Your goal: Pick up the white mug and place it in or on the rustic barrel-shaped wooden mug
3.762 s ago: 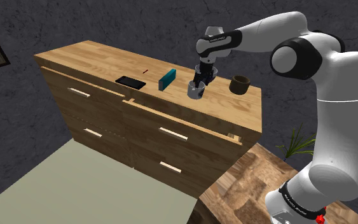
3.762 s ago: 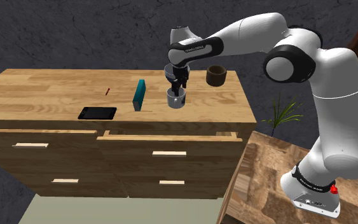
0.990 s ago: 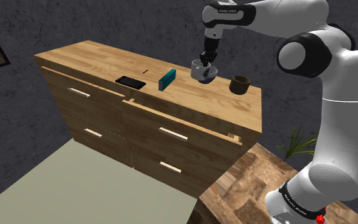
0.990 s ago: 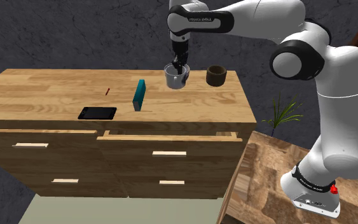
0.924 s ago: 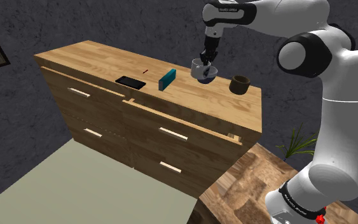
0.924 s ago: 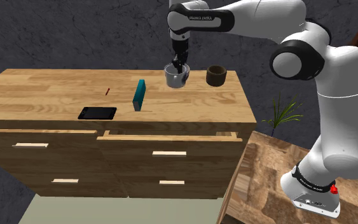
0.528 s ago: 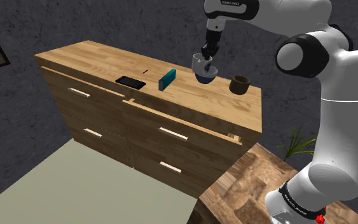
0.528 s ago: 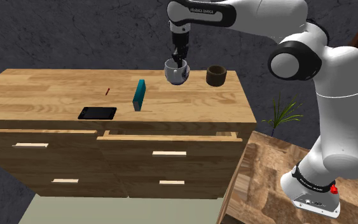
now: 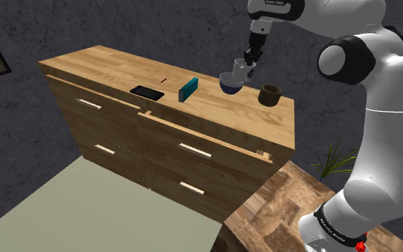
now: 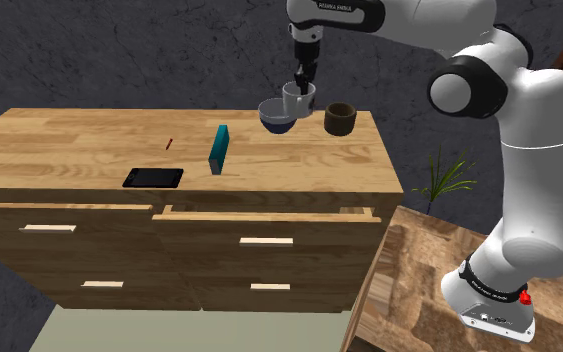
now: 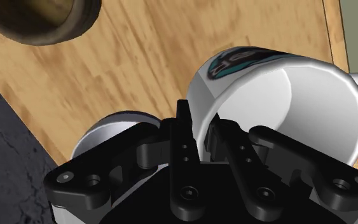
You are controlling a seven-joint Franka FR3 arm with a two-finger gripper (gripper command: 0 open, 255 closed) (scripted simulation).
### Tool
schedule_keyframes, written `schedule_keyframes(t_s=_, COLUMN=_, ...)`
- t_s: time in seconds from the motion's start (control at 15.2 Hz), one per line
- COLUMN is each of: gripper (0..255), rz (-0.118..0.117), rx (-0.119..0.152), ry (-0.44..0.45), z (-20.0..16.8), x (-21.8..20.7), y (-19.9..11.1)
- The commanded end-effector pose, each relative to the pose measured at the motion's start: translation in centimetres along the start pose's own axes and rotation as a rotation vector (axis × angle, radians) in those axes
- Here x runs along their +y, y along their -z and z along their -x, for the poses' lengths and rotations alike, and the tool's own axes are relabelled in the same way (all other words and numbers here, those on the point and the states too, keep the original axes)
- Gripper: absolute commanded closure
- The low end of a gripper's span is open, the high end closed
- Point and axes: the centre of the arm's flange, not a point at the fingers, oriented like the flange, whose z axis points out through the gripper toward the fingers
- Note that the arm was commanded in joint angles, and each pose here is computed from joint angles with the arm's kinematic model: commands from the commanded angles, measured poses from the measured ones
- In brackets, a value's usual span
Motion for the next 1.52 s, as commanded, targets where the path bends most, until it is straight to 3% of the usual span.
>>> schedule_keyframes(t_s=0.0, gripper=255, rz=0.000, rx=0.000, ry=0.002, z=1.3, x=2.3, y=0.1)
schedule_keyframes(t_s=0.99, gripper=255, rz=0.000, rx=0.000, ry=0.002, z=9.6, x=20.7, y=1.2)
schedule_keyframes(t_s=1.45, gripper=255, rz=0.000, rx=0.000, ry=0.002, z=9.4, x=20.8, y=-2.5)
